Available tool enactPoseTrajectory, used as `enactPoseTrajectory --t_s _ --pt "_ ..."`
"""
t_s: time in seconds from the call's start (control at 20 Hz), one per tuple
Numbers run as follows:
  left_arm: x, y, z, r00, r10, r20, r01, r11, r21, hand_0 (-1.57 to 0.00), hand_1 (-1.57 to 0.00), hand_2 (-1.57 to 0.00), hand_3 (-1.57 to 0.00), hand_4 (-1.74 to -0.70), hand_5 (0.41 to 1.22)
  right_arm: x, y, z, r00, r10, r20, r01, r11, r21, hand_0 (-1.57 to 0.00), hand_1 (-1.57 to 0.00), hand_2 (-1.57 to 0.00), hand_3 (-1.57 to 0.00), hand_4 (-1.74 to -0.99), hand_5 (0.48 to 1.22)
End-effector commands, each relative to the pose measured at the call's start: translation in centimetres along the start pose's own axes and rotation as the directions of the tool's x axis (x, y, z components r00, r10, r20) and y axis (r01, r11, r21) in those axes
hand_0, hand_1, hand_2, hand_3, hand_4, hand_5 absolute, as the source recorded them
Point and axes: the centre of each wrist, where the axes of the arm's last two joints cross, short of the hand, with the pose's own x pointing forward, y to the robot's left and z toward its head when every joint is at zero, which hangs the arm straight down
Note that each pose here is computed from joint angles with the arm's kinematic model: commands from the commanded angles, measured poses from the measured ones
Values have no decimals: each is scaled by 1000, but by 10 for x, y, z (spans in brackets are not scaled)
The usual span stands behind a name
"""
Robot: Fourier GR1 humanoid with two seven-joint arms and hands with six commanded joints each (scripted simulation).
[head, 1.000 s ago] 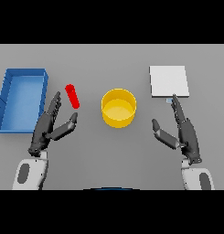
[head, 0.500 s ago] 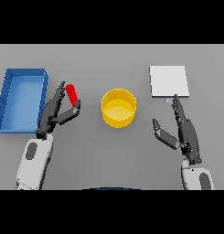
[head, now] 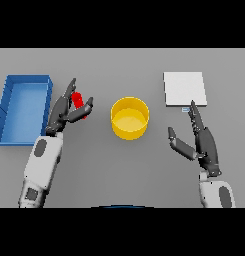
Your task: Pick up the red beaker and tilt it to pour out 1 green nut into yellow bowl. Pick up the yellow bowl and place it on the metallic measuring scale.
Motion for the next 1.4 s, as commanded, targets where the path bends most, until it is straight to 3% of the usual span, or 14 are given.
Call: enactPoseTrajectory --t_s 0.0,0.25,0.35,0.4,0.45,0.55,0.75,1.0,1.35 --pt "-1 -2 -3 1000 4 2 -4 1000 -11 1 1 1 1 -1313 706 2 0 2 1000 1 14 -1 1000 -3 1 1 1 1 -1324 683" --pt "2 -4 -11 999 17 42 -16 1000 -21 1 1 1 1 -1363 735 3 0 2 1000 5 13 -4 1000 -6 1 1 1 1 -1298 682" --pt "-3 -9 -14 999 37 25 -37 999 -5 -81 -84 -122 -75 -1416 770 3 1 2 1000 20 20 -20 1000 0 1 1 1 1 -1291 684" --pt "-3 -13 -15 998 60 23 -60 998 1 -253 -276 -307 -220 -1444 795 2 -1 2 1000 17 15 -17 1000 -8 1 1 1 1 -1289 684" --pt "-5 -15 -15 998 66 15 -66 998 14 -458 -483 -501 -490 -1443 881 2 0 4 999 19 26 -19 1000 -3 1 1 1 1 -1286 685" --pt "-3 -20 -17 1000 27 12 -27 998 48 -859 -875 -886 -879 -1439 1003 3 -2 2 1000 15 11 -15 1000 -5 1 1 1 1 -1283 683" --pt "-5 -22 -21 999 7 54 -10 998 54 -1279 -1286 -1290 -1288 -1447 1132 1 -1 0 1000 9 12 -9 1000 -4 1 1 1 1 -1293 682" --pt "3 -23 -22 994 33 109 -42 996 77 -1475 -1478 -1479 -1478 -1645 1112 -1 2 -3 999 21 29 -21 1000 15 1 1 1 1 -1281 676" --pt "47 -19 -22 970 -89 226 71 994 89 -1551 -1551 -1552 -1552 -1721 1101 0 6 -1 998 46 43 -46 999 9 1 1 1 1 -1245 673"
